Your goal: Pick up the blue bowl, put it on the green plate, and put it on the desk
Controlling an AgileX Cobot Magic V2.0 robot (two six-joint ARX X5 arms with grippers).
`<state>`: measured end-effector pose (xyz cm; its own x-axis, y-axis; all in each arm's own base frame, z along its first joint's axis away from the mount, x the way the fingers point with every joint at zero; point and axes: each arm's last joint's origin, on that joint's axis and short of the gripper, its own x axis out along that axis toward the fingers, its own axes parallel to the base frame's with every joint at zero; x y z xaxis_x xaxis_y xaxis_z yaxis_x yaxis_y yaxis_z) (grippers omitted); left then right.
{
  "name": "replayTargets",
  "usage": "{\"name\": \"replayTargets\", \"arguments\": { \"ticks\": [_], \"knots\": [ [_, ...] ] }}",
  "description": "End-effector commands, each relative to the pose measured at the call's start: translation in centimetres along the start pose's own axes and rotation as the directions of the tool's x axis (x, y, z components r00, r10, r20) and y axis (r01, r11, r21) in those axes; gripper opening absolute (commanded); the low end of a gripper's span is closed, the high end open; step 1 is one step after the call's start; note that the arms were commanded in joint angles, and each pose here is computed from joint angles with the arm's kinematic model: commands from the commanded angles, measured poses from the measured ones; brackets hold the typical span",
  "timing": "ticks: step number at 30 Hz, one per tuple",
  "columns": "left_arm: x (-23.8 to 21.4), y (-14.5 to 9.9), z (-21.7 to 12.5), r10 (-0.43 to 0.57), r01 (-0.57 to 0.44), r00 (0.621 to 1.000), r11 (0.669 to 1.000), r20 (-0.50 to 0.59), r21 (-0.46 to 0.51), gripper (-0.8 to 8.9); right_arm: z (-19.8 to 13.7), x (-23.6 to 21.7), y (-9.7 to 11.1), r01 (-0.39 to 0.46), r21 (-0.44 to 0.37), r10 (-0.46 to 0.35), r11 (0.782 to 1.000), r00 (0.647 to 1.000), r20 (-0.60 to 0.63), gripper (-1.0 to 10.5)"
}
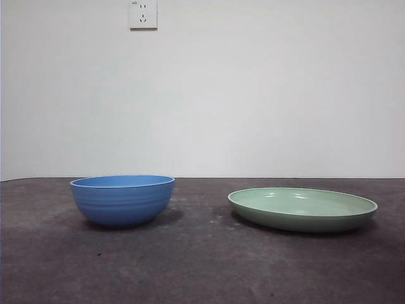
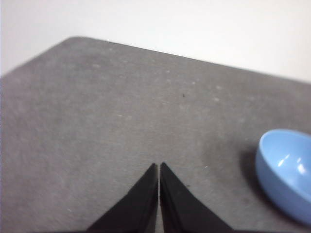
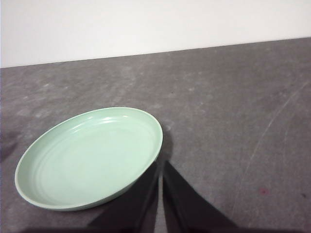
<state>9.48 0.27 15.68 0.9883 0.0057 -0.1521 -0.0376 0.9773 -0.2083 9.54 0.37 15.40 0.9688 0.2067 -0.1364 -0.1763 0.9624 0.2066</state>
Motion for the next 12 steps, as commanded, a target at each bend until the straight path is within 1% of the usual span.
{"name": "replayTargets", "arguments": {
  "ticks": [1,3,5,9,12],
  "knots": [
    [0.2,0.1,-0.7,0.001,-0.005,1.0,0.988,-0.027,-0.152,0.08,-0.2,0.0,0.0,0.0,0.058,0.001,0.998,1.0,-0.01,0.1],
    [0.2,0.1,-0.7,0.001,-0.006,1.0,0.981,-0.025,-0.191,0.08,-0.2,0.0,0.0,-0.005,0.1,0.006,0.995,1.0,-0.011,0.1],
    [0.1,0.1,-0.5,0.0,-0.005,1.0,0.973,-0.024,-0.23,0.08,-0.1,0.0,0.1,-0.027,0.112,0.029,0.993,1.0,-0.012,0.1],
    [-0.2,-0.2,0.2,-0.035,0.026,0.999,0.966,-0.029,-0.256,0.08,0.1,0.0,0.1,-0.027,0.176,0.029,0.984,1.0,-0.006,0.1],
    [-0.6,-0.5,1.1,-0.073,0.064,0.997,0.96,-0.022,-0.273,0.09,0.6,-0.2,0.2,-0.033,0.187,0.031,0.982,0.999,0.01,0.1]
  ]
}}
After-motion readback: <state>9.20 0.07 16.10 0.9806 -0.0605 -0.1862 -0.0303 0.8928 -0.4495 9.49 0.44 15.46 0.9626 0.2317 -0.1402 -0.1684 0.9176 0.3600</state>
